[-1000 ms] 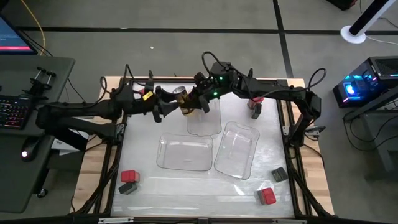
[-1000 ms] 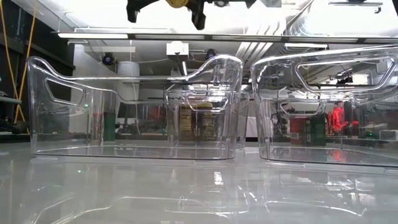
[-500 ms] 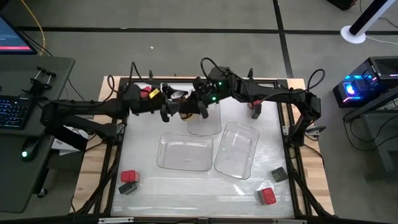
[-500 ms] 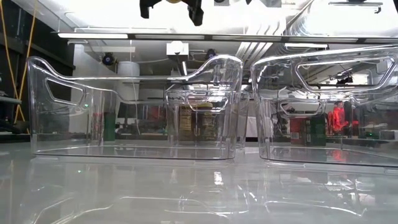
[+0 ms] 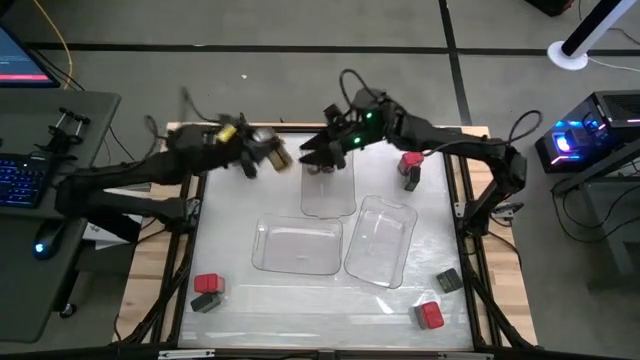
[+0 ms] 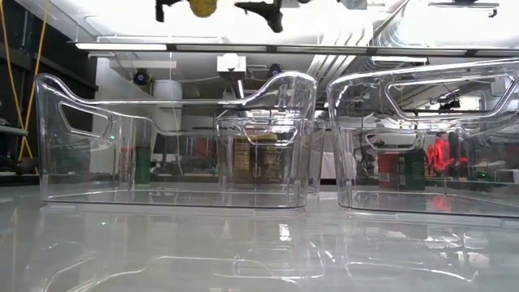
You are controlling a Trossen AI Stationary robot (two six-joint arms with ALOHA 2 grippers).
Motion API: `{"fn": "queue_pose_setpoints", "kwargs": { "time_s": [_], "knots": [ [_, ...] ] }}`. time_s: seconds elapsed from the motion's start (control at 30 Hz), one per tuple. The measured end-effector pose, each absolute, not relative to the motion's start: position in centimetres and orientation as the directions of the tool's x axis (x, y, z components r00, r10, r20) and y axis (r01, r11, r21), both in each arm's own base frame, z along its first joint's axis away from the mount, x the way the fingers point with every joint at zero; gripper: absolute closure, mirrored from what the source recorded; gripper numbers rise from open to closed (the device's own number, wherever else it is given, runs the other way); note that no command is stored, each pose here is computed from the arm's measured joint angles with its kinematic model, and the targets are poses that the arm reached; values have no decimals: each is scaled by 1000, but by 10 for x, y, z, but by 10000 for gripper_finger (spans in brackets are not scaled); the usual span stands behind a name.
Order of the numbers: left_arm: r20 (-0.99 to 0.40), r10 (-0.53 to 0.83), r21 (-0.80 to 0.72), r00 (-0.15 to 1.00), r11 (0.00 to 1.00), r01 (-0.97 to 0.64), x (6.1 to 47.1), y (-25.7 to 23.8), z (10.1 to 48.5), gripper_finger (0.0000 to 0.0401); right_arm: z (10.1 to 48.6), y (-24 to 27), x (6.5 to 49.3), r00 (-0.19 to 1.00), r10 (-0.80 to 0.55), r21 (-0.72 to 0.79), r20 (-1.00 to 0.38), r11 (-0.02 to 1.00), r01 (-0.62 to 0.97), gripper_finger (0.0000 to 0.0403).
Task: Sort spices by type
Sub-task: Put the yellow seasoning bottle into the top transparent bin
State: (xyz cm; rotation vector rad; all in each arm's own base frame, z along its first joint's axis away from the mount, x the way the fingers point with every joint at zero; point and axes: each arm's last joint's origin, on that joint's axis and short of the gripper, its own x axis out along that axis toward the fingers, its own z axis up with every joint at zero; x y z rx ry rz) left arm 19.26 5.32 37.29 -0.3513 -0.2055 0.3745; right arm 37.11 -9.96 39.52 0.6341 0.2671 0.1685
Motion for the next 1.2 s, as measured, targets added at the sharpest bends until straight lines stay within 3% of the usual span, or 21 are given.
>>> {"fn": "queue_pose_setpoints", "kwargs": {
  "time_s": [0.13, 0.23, 0.37, 0.53, 0.73, 1.2],
  "knots": [
    [373, 567, -473, 734, 797, -376, 160, 59, 404, 219, 405, -106, 364, 983, 70, 545, -172, 838, 36, 35],
    [525, 608, -575, 596, 769, -279, 150, 62, 420, 219, 422, -109, 371, 999, -25, 554, 32, 833, 3, 35],
    [632, 596, -633, 495, 766, -114, 159, 68, 425, 219, 430, -119, 383, 953, -80, 655, 293, 743, -139, 34],
    [624, 602, -675, 499, 736, -44, 189, 78, 412, 219, 424, -125, 394, 918, -87, 748, 386, 612, -257, 34],
    [599, 626, -713, 500, 701, -22, 211, 92, 408, 219, 420, -122, 398, 929, -85, 764, 360, 599, -241, 34],
    [576, 559, -682, 597, 731, -27, 244, 104, 416, 219, 420, -123, 397, 922, -117, 753, 370, 619, -223, 34]
  ]
}}
